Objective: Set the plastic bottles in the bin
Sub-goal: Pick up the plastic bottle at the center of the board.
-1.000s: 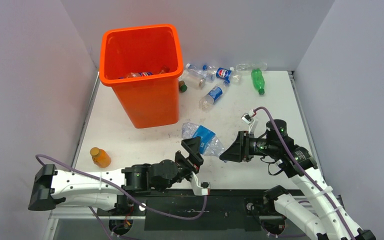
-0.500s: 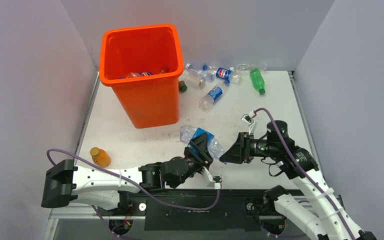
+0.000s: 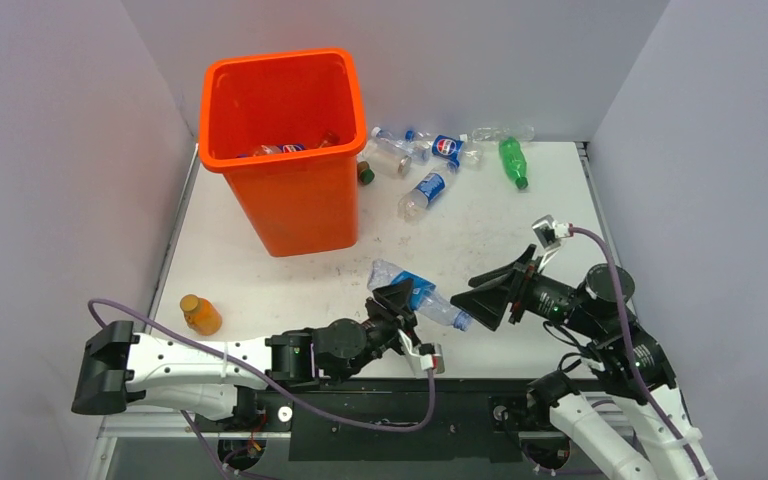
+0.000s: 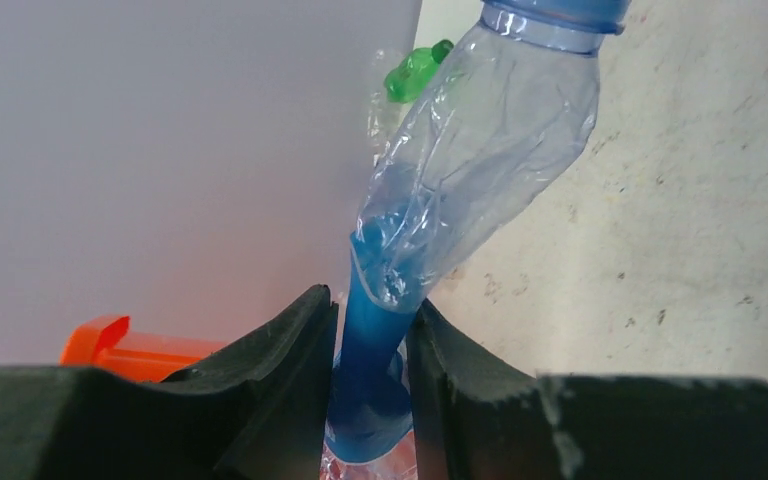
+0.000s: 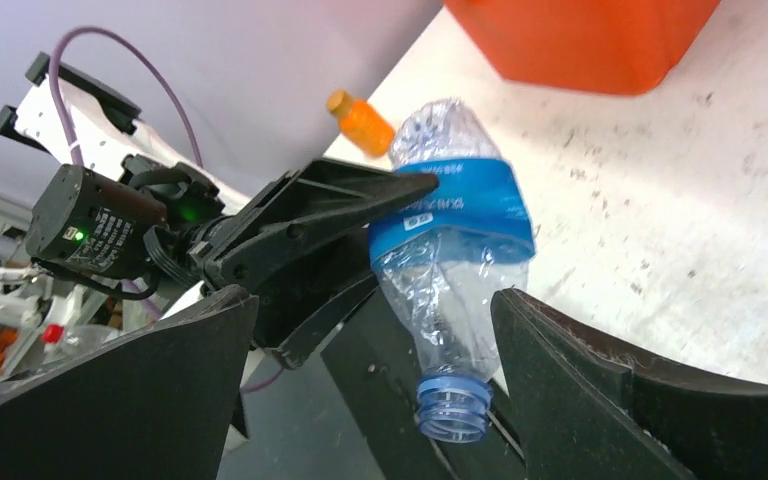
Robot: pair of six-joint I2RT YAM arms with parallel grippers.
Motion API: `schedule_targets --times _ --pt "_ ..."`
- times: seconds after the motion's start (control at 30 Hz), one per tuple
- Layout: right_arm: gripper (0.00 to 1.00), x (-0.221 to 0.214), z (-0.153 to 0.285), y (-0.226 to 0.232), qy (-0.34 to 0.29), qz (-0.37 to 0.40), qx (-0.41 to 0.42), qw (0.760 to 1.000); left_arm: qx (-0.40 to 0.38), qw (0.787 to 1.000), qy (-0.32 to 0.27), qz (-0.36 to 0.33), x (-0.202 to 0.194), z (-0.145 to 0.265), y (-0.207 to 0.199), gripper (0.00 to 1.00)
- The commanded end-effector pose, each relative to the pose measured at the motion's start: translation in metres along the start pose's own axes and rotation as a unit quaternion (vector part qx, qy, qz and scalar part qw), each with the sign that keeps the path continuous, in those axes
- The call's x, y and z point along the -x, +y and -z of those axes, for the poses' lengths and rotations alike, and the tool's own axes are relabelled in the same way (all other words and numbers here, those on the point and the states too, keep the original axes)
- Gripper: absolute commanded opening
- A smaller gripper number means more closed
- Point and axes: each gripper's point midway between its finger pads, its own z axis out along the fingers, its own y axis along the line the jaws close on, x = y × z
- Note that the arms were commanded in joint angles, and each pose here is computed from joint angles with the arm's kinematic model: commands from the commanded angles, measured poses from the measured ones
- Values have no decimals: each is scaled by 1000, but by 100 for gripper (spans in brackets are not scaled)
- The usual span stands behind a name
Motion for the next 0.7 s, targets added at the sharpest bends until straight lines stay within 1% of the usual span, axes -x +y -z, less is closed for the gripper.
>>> schedule_targets --times 0.0,0.1,0.17,0.23,0.27,0.33,0.4,0.5,0.53,0.57,0.6,0.67 --pt "90 43 10 13 -96 48 -11 994 16 980 -53 189 29 11 27 28" --pt "90 54 21 8 -144 71 -38 986 6 969 -75 236 38 16 29 23" --pt "90 58 29 3 -171 89 -53 980 6 957 -86 279 44 19 36 19" --pt "90 62 38 -5 -204 106 -77 970 3 939 -102 327 52 23 44 16" --pt "90 63 44 -7 -223 110 -85 965 -1 929 -113 352 57 26 47 13" --pt "90 64 55 -7 -260 123 -81 954 -9 904 -134 406 67 30 56 7" --pt "90 63 66 6 -290 144 -52 945 -19 875 -148 460 75 35 63 1" --pt "90 58 73 27 -300 174 -2 938 -37 829 -180 528 86 41 73 0" --pt "90 56 72 32 -292 182 10 939 -44 809 -191 554 89 43 76 0" --pt "90 52 69 36 -280 189 23 941 -50 782 -203 588 93 46 79 0" --pt "90 49 66 40 -270 195 38 942 -54 761 -212 611 93 48 80 0" --pt "90 41 60 50 -248 202 76 944 -62 710 -250 656 98 55 89 0"
